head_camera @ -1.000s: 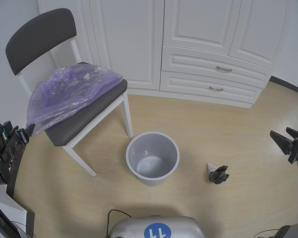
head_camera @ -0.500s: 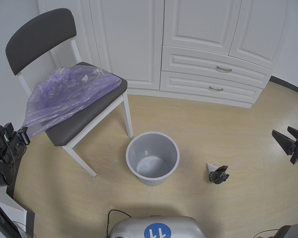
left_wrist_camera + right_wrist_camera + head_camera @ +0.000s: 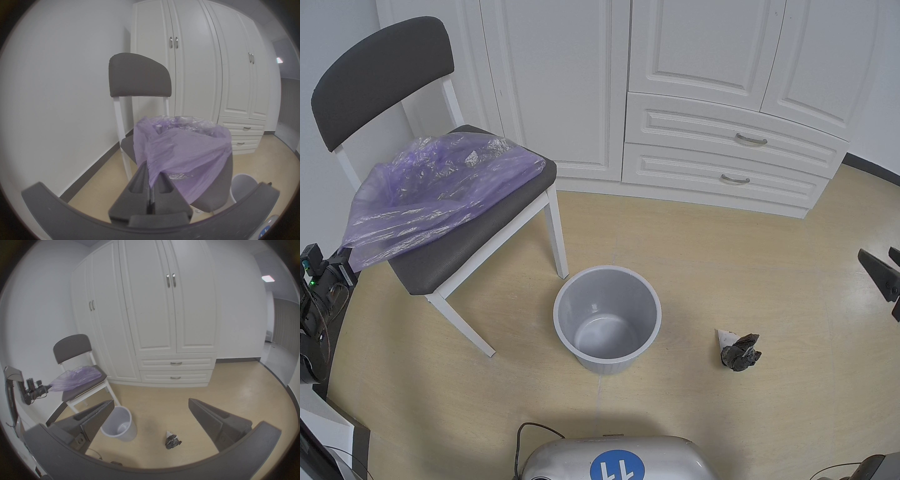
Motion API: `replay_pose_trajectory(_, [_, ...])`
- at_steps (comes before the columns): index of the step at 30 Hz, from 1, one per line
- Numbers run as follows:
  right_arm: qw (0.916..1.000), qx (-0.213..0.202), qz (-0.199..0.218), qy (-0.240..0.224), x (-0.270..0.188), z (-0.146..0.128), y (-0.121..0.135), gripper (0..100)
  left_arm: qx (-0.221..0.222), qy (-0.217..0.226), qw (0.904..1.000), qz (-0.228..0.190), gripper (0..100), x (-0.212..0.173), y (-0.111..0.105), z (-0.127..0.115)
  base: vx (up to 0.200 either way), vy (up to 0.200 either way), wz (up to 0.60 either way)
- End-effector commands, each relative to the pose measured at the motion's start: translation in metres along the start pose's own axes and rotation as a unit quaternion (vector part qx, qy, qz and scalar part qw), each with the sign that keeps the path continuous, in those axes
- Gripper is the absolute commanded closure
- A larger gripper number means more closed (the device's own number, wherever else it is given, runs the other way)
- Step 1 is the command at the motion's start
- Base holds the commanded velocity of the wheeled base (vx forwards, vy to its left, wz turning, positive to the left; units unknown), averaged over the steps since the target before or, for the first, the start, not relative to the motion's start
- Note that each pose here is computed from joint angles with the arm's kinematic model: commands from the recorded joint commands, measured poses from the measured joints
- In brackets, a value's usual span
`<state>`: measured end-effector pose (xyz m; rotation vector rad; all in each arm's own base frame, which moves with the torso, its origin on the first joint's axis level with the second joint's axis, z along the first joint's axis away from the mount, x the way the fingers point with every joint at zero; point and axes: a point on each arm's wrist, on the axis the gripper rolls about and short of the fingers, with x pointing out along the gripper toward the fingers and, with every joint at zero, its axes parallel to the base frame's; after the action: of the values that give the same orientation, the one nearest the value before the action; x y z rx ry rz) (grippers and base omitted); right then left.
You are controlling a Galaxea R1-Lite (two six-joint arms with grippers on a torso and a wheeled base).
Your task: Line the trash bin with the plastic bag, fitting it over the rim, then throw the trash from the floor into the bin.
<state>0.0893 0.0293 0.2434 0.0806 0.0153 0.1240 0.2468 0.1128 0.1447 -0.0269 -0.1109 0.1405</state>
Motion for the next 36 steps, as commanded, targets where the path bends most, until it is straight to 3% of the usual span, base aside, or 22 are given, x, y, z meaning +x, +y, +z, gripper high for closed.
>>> replay_pose_trajectory(1, [0.9998,0.003,-0.012,-0.013,0.005,0.001,0.005,0,0.0,-0.001,0.9995,-0.03,100,-0.009,-0.005,0.002,0.0,0.0,0.0])
replay_pose_trajectory(13, [0.9995,0.002,-0.021,-0.021,0.009,0.0,0.008,0,-0.019,-0.03,0.9948,-0.095,100,-0.016,-0.038,0.02,0.0,0.0,0.0])
replay_pose_trajectory(23, [0.9996,-0.013,-0.008,-0.024,0.005,0.0,0.01,0,-0.019,-0.04,0.9954,-0.085,100,-0.015,-0.044,0.024,0.0,0.0,0.0])
replay_pose_trajectory(36, [0.9992,-0.025,-0.01,-0.031,0.002,0.002,0.009,0,-0.026,-0.047,0.9899,-0.131,100,-0.033,-0.069,0.031,0.0,0.0,0.0])
